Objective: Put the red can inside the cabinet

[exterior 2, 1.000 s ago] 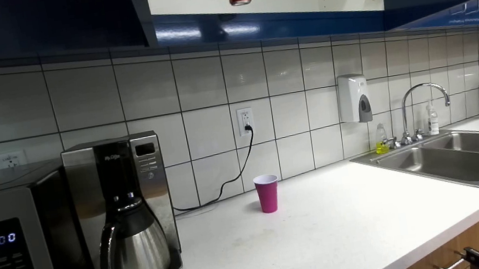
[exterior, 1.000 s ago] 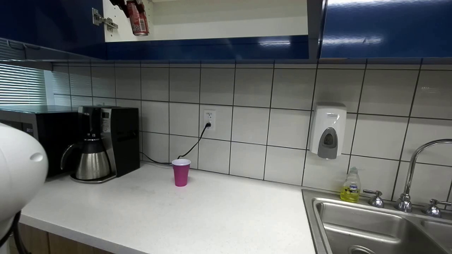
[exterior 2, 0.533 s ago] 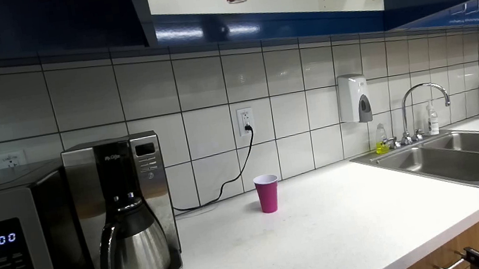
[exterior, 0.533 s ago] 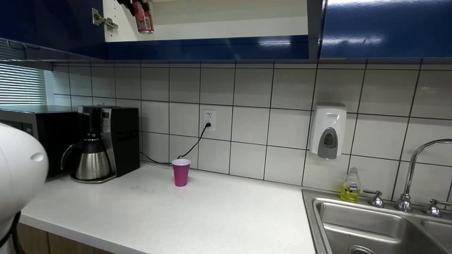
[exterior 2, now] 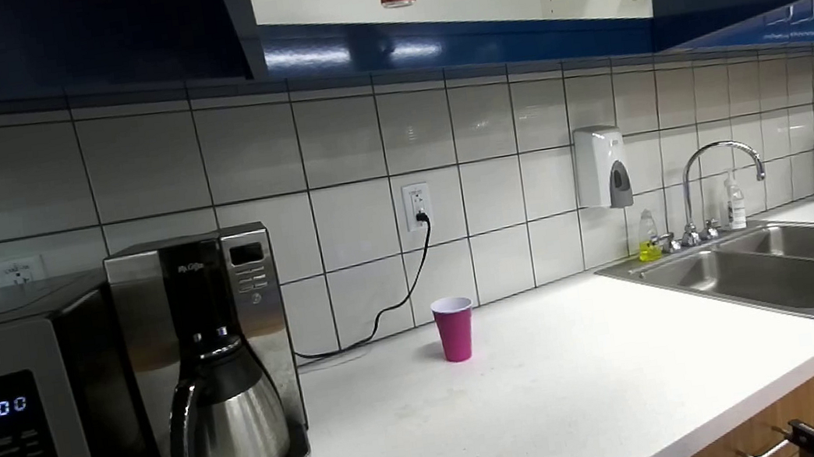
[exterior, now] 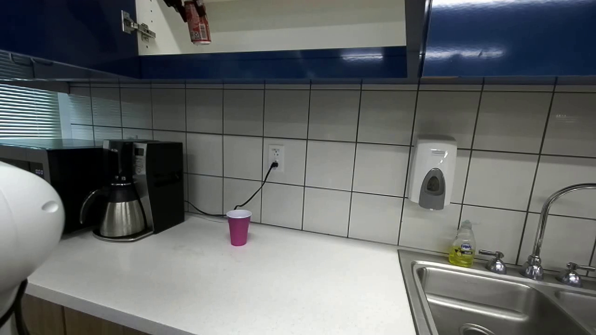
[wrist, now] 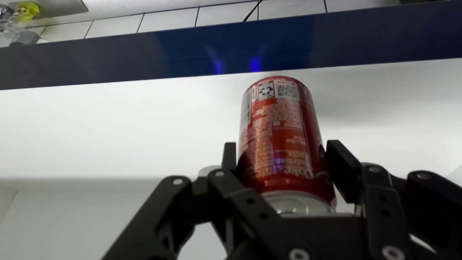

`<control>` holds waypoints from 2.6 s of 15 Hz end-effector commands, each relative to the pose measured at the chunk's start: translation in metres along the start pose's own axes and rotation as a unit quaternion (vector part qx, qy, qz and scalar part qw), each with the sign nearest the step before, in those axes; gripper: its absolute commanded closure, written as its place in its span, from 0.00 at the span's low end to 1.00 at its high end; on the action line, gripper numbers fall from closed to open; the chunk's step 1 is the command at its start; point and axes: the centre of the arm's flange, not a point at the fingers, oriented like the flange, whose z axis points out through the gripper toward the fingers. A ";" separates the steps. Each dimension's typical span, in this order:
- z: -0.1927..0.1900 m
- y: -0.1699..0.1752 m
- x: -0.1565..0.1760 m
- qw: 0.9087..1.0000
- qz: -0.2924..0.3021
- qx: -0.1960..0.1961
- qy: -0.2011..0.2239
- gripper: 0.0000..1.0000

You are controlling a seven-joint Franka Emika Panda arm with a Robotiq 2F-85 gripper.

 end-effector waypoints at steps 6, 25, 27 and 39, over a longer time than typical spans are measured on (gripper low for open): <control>0.022 0.000 0.032 1.000 0.008 0.004 -0.009 0.62; 0.038 0.002 0.010 1.000 0.007 0.020 -0.022 0.00; 0.037 -0.002 -0.005 0.999 0.002 0.027 -0.028 0.00; 0.026 -0.015 -0.118 0.998 -0.033 0.037 -0.041 0.00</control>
